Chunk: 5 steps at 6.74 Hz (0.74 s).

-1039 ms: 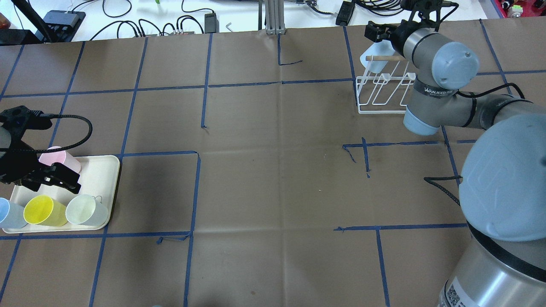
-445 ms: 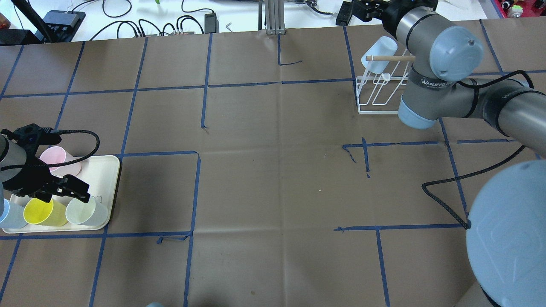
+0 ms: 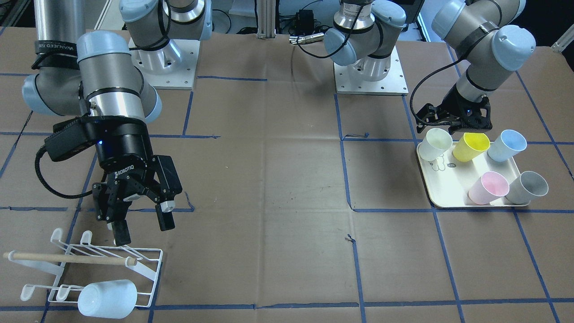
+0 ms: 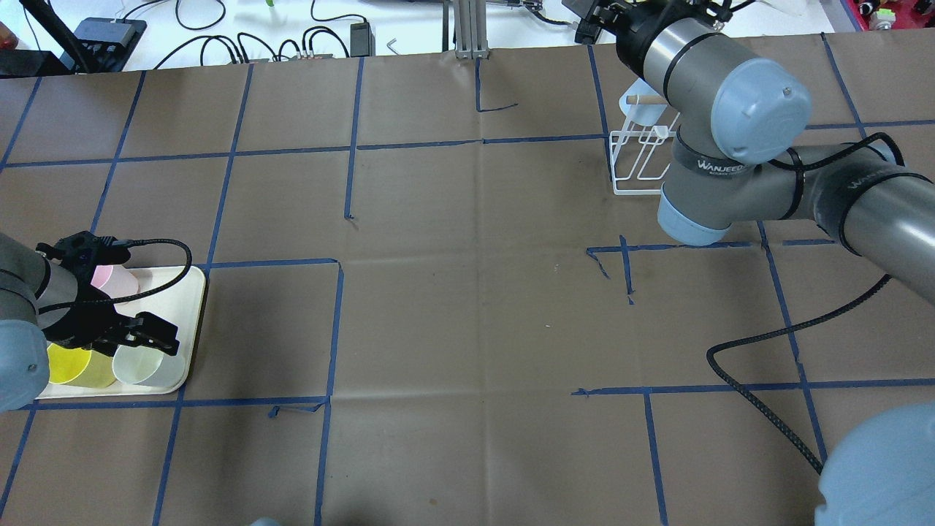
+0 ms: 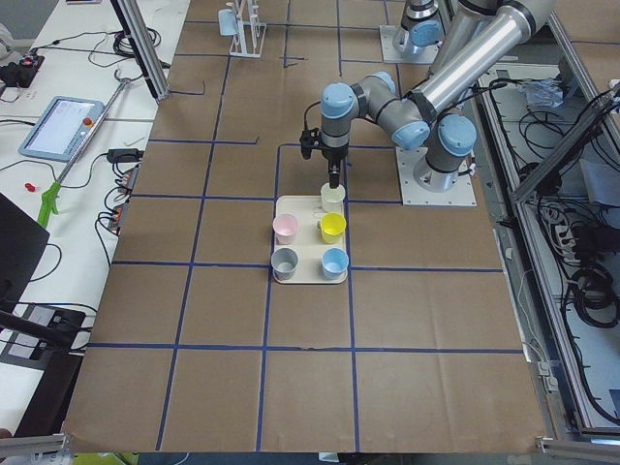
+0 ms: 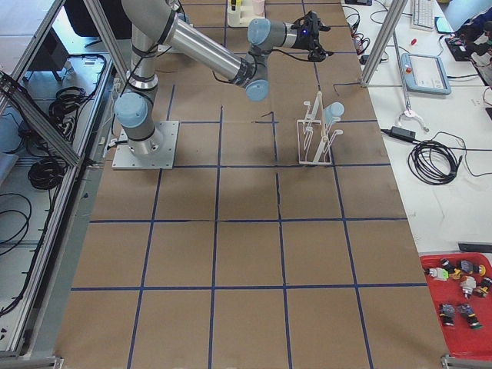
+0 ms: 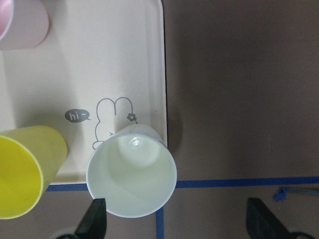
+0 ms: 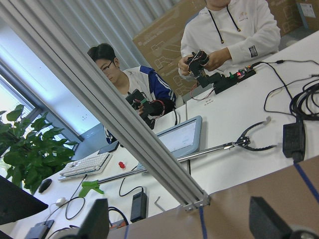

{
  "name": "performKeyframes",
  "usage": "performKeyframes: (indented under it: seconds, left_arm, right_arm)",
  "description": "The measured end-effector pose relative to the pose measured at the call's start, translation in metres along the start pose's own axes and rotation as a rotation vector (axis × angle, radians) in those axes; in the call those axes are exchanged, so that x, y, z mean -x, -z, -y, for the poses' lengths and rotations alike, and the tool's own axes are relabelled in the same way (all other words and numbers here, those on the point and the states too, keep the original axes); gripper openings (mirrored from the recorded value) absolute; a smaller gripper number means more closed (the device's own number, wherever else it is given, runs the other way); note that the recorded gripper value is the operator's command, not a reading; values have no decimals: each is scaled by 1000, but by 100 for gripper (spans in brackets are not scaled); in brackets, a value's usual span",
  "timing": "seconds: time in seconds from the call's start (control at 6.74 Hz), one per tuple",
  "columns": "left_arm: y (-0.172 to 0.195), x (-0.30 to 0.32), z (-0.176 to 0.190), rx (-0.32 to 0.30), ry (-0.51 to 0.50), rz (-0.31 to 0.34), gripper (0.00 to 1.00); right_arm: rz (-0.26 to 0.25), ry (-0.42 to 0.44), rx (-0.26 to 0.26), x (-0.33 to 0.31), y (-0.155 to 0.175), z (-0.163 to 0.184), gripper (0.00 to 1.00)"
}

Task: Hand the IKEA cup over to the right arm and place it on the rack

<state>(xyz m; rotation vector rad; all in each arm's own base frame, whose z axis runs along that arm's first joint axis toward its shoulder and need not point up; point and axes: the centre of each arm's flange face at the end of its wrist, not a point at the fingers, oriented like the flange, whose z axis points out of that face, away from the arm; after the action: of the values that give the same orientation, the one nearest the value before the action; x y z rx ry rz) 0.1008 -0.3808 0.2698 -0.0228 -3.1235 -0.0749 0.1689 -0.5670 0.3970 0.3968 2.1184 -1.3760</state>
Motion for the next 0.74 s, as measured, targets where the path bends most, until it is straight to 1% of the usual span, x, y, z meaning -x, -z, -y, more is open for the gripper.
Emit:
performKeyframes:
  seconds: [0.15,0.45,0.59,0.74]
  left_arm:
    - [-13,3,5,2,6,4,99]
    - [-29,3,6,21,14,-6,98]
    - [-34,3,4,29,14,-11,81]
    - [-37,3,4,36,14,-12,33]
  right_arm:
    - [11,-167,19,11,13,-15,100]
    - [47,-468,69,43,27,-47,100]
    - [68,-607,86,54,33,-60,100]
    - [96,-739,88,58,40,-70,100]
